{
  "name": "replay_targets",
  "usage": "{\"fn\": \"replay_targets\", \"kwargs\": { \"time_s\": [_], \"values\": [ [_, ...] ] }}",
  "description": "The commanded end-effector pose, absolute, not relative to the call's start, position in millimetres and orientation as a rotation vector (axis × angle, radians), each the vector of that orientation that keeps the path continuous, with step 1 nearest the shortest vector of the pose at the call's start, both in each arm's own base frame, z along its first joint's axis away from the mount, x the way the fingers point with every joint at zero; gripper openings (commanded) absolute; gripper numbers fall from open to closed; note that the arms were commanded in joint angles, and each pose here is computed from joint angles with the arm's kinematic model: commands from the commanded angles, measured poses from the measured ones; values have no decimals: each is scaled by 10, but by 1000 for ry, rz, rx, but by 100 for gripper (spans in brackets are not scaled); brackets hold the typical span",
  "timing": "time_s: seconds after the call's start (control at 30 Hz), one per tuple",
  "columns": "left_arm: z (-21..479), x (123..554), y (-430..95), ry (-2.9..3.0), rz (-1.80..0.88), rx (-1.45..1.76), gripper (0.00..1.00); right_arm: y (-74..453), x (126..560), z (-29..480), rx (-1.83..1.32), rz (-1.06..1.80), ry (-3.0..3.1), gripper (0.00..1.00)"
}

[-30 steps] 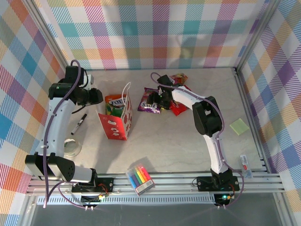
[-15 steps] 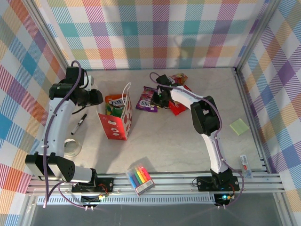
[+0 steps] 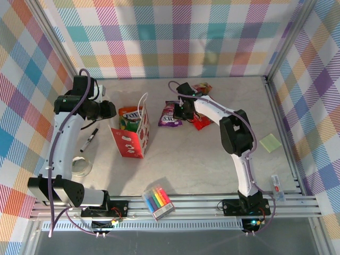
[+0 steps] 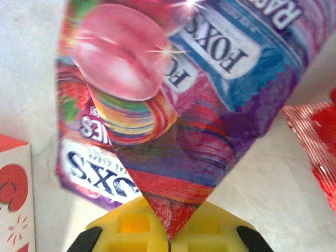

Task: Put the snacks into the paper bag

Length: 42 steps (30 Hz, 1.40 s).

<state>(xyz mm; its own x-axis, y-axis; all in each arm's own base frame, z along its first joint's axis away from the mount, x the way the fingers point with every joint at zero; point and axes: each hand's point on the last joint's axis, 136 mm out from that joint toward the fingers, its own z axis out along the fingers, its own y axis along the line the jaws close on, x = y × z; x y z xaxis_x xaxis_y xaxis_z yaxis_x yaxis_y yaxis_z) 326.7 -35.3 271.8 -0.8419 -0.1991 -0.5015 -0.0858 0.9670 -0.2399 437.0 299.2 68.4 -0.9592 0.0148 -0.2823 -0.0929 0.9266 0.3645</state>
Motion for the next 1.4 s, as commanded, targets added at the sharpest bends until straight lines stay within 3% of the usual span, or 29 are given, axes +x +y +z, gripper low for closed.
{"fn": "replay_targets", "kwargs": {
  "time_s": [0.0, 0.8, 1.07, 1.37],
  "values": [
    [2836, 3205, -385, 2542, -326, -196, 36, 2977, 4321, 1156, -140, 541, 2710, 0],
    [2589, 3238, -380, 2607, -337, -244, 30, 2767, 3971, 3259, -259, 521, 2227, 0],
    [2563, 3246, -396, 2603, -377, -251, 14, 2887, 3777, 3931, -303, 593, 2056, 0],
    [2596, 3246, -425, 2573, -471, -280, 9, 3100, 3540, 4646, -341, 715, 1860, 0]
  ]
}}
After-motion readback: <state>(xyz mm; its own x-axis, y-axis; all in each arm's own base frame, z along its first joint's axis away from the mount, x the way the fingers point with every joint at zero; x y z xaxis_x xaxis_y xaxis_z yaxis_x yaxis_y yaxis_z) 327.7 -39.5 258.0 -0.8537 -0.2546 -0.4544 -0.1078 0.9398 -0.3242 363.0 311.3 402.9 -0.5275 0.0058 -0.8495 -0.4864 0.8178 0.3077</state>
